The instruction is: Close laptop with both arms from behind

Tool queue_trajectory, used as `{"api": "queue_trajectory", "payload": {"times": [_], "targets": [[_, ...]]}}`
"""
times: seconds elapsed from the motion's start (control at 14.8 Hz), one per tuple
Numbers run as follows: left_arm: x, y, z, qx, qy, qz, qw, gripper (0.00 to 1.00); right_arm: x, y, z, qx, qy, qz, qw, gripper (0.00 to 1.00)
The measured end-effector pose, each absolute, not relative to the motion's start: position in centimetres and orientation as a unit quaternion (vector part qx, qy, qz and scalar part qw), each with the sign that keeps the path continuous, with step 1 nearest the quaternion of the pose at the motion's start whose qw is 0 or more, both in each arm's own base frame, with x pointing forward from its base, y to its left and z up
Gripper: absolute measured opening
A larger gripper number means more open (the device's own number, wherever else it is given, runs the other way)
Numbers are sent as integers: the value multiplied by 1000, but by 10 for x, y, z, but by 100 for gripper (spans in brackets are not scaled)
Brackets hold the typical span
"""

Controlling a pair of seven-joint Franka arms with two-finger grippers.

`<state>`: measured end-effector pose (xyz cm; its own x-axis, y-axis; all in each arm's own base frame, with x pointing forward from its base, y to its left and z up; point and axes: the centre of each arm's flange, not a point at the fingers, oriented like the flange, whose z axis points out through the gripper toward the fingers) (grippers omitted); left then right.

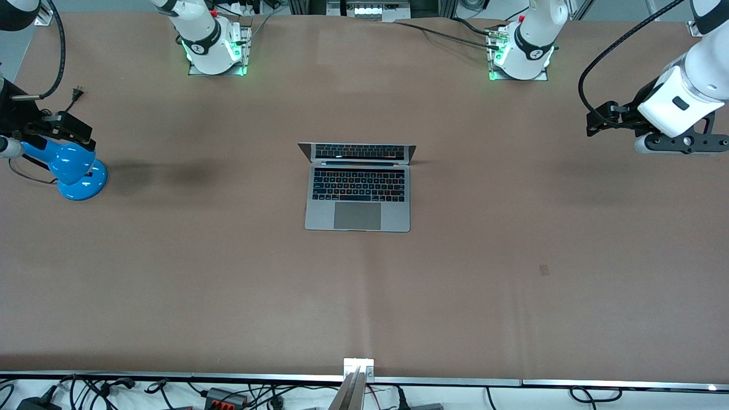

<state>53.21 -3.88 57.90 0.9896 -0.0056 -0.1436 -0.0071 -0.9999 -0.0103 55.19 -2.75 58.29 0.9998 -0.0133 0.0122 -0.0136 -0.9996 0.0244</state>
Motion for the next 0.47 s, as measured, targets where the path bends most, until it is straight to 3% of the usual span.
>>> {"api": "queue_trajectory", "payload": {"times": [0.47], "targets": [[532,-38,579,-997,3,72,5,100,550,-28,582,1000,-7,0,12,100]]}}
